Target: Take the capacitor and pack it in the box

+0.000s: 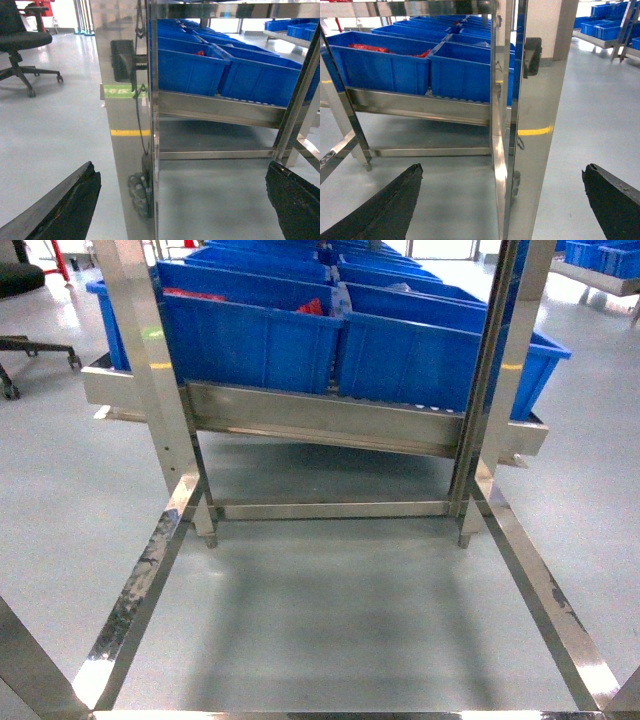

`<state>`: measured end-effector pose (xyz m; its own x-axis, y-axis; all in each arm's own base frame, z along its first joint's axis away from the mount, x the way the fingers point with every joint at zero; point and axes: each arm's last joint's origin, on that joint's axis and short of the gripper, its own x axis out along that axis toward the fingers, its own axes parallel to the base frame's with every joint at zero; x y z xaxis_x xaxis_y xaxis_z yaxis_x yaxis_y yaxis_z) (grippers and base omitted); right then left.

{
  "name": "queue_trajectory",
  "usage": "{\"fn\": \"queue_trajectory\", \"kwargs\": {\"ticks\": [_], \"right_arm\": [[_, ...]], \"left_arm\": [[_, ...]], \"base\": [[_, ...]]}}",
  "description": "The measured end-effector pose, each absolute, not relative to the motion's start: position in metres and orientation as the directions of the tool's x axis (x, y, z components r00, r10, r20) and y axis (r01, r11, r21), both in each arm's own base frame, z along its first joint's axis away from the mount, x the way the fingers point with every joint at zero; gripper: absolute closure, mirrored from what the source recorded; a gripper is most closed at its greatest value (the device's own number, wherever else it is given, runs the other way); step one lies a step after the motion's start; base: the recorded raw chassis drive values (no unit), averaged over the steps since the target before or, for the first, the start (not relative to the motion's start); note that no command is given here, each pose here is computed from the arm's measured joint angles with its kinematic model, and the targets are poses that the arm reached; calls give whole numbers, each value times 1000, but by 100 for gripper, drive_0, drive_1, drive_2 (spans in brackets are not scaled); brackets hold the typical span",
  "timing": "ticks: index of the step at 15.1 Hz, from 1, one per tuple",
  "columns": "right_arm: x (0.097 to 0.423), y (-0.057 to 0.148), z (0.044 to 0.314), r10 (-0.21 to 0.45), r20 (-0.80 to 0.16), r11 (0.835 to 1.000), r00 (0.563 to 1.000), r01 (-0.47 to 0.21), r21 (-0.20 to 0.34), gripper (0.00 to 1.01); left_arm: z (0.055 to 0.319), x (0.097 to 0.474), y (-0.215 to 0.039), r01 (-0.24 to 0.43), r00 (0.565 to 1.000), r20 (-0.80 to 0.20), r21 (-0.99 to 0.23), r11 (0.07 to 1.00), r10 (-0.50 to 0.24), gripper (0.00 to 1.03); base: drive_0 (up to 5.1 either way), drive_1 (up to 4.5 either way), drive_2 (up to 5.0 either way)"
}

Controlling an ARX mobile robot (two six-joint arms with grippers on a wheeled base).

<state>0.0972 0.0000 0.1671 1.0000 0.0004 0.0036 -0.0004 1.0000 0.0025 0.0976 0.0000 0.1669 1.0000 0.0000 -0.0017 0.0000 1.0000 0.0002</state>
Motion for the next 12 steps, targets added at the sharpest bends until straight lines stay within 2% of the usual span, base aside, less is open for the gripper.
{"fn": "queue_trajectory", "kwargs": {"ticks": [12], "right_arm": [[97,0,167,0,2,1000,1000,0,2,3]], "left_arm": [[167,98,0,0,1000,-3,1,1000,0,5]], "base": [[0,0,0]]}}
